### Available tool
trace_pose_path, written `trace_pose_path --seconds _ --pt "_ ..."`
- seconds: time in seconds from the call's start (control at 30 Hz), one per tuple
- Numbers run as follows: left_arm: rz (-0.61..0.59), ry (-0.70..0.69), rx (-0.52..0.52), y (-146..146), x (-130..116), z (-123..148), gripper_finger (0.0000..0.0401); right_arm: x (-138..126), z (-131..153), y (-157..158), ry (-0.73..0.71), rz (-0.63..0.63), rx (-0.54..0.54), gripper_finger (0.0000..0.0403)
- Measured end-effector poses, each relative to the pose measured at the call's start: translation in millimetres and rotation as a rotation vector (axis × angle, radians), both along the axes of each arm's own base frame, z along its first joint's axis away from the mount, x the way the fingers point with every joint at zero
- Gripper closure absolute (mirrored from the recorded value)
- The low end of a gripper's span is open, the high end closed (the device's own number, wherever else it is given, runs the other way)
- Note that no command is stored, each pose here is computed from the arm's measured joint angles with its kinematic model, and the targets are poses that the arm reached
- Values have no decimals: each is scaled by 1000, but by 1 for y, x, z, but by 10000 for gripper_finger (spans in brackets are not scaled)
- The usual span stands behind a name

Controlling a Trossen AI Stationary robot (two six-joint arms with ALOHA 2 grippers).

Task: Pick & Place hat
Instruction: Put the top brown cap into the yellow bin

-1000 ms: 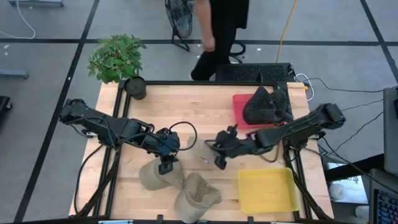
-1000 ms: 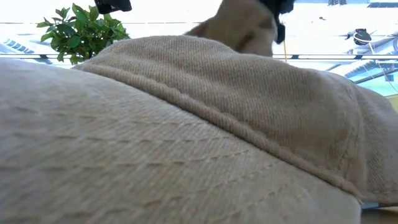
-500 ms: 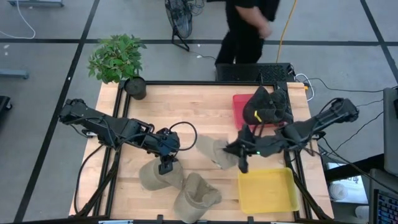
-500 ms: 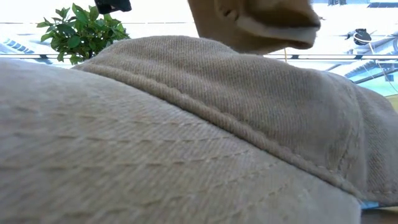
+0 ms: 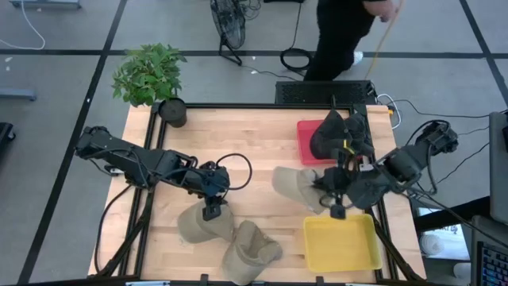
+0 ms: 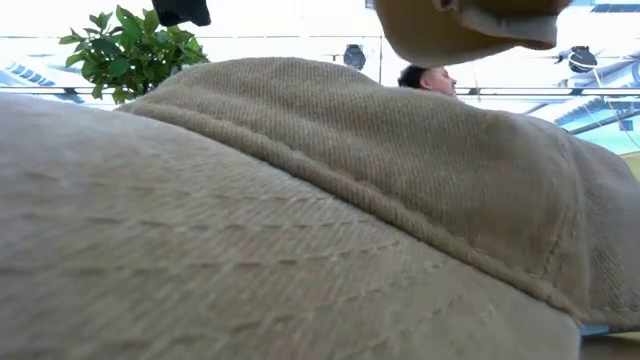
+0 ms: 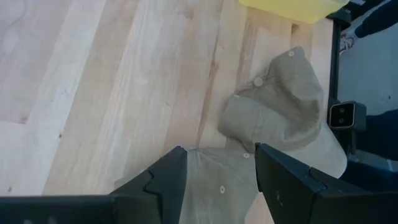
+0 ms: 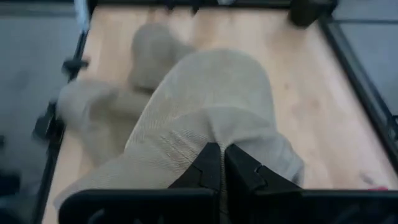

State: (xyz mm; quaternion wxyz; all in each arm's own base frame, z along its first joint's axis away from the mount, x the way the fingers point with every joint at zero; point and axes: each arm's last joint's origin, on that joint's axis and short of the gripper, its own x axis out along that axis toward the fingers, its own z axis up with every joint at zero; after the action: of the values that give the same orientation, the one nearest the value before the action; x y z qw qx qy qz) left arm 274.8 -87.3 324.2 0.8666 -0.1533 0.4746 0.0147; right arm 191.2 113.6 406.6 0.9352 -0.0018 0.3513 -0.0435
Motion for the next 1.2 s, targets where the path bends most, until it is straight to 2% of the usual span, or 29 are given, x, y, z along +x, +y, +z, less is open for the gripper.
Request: trace_pose_path --seconds 0.17,0.33,0.4,0.57,0.83,0.97,1.2 --pt "2 16 7 0 -1 -1 213 -7 -13 20 199 90 -24 403" --pt "16 18 35 1 -2 -1 213 -11 -37 41 431 93 -22 403" --pt "10 16 41 1 -2 -1 213 -13 -44 50 482 87 -39 403" --pt "12 14 50 2 -2 -1 213 -25 -52 68 522 47 -36 403" --pt "28 20 47 2 -2 -2 213 -57 -55 94 541 -30 64 403" --pt "32 19 50 2 -2 -2 213 -70 -67 106 648 -67 32 403" --pt "46 13 65 3 -2 -2 213 -79 -98 119 717 -178 -15 403"
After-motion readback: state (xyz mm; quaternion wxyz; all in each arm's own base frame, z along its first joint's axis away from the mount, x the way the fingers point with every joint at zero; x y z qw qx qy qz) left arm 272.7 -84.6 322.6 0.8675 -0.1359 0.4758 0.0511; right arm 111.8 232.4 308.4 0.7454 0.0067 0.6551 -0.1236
